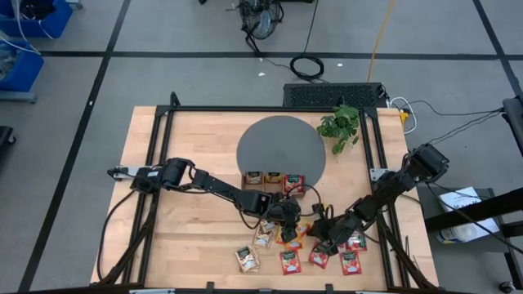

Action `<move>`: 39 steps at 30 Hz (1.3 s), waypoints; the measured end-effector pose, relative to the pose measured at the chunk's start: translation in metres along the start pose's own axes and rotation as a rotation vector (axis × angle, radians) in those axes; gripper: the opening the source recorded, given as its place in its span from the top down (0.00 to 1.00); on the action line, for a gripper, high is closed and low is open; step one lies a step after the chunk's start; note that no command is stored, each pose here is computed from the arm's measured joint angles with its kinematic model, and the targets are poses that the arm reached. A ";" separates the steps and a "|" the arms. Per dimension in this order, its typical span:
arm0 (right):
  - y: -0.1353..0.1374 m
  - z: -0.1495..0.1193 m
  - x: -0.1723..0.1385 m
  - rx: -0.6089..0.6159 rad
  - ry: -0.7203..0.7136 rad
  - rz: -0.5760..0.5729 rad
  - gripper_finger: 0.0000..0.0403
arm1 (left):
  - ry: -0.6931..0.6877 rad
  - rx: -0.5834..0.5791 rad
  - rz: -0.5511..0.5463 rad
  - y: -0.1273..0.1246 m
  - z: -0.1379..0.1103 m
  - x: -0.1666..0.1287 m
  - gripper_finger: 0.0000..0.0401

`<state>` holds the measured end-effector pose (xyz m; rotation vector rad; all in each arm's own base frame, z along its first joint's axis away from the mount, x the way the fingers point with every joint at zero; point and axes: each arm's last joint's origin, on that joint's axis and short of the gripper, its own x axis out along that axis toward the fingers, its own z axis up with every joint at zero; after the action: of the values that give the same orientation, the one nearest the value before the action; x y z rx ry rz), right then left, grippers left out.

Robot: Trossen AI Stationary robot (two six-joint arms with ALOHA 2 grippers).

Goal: Pick & Place Tea
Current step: Put the yellow tea bag into the middle wooden organizer

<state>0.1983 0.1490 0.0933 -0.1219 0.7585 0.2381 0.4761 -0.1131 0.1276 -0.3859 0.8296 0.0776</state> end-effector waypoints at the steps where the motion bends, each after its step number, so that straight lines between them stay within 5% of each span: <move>1: 0.000 -0.001 0.000 0.002 -0.003 0.001 1.00 | 0.000 0.001 -0.001 0.000 0.000 0.000 0.44; 9: -0.001 -0.001 0.000 0.002 -0.001 0.002 1.00 | -0.002 0.019 -0.033 -0.002 0.001 0.000 0.47; 27: -0.001 -0.002 0.000 0.015 0.004 0.001 1.00 | -0.012 0.072 -0.056 -0.003 0.003 0.000 0.99; 31: -0.001 -0.002 0.000 0.017 0.004 0.001 1.00 | -0.001 0.117 -0.048 -0.002 0.001 0.000 0.95; 39: 0.005 0.002 -0.004 -0.033 -0.006 0.022 1.00 | 0.003 0.117 -0.048 -0.003 0.005 -0.006 0.72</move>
<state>0.1954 0.1536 0.0977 -0.1437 0.7508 0.2717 0.4757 -0.1131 0.1359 -0.2952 0.8232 -0.0161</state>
